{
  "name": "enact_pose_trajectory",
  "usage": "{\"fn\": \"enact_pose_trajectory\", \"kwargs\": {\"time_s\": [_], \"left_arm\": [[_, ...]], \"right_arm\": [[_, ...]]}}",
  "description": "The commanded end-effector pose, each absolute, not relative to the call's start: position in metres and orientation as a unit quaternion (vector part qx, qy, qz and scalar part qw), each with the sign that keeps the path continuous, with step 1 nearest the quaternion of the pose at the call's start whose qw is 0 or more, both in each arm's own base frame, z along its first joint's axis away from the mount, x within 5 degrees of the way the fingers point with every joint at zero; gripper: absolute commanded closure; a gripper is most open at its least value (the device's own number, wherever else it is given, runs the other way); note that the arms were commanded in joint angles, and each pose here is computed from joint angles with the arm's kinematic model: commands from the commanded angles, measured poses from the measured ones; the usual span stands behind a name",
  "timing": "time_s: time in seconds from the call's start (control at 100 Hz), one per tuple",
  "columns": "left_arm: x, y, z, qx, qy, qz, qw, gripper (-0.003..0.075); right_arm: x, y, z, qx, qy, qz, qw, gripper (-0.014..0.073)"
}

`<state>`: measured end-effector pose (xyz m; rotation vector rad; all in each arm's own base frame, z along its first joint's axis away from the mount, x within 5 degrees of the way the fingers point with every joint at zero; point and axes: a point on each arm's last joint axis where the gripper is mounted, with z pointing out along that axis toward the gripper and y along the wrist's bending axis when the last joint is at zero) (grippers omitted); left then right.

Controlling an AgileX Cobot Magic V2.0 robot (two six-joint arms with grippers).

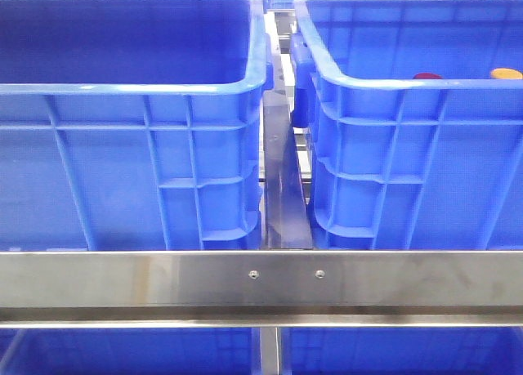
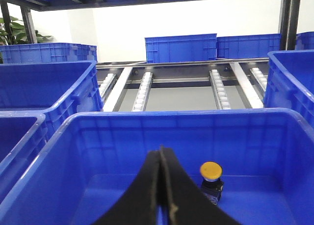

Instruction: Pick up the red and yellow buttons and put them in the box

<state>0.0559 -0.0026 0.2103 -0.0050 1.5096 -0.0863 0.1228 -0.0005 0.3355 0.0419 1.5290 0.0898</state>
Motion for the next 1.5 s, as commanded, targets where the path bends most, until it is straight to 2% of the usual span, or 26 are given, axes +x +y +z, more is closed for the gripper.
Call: {"fn": "enact_pose_trajectory", "kwargs": {"time_s": [0.0, 0.3, 0.6, 0.79, 0.95, 1.2, 1.35, 1.49], "left_arm": [[0.054, -0.004, 0.205, -0.003, 0.658, -0.051, 0.752, 0.0739], [0.054, -0.004, 0.205, -0.003, 0.658, -0.051, 0.752, 0.0739], [0.054, -0.004, 0.205, -0.003, 0.658, -0.051, 0.752, 0.0739], [0.054, -0.004, 0.205, -0.003, 0.658, -0.051, 0.752, 0.0739], [0.054, -0.004, 0.205, -0.003, 0.658, -0.051, 0.752, 0.0739], [0.054, -0.004, 0.205, -0.003, 0.658, -0.051, 0.752, 0.0739], [0.054, -0.004, 0.205, -0.003, 0.658, -0.051, 0.752, 0.0739], [0.054, -0.004, 0.205, -0.003, 0.658, -0.051, 0.752, 0.0739]], "right_arm": [[0.122, 0.001, 0.345, 0.009, 0.679, 0.047, 0.732, 0.0662], [0.121, 0.002, 0.347, 0.036, 0.672, 0.083, 0.735, 0.0662], [0.121, 0.002, 0.345, 0.028, 0.69, 0.075, 0.719, 0.0662], [0.12, -0.001, 0.342, 0.031, 0.716, 0.044, 0.696, 0.0662], [0.112, -0.005, 0.341, 0.037, 0.72, 0.014, 0.693, 0.0662], [0.092, -0.007, 0.326, 0.048, 0.674, -0.003, 0.737, 0.0662], [0.08, -0.007, 0.301, 0.053, 0.642, 0.001, 0.765, 0.0662], [0.07, -0.006, 0.276, 0.052, 0.638, 0.0, 0.768, 0.0662]]}}
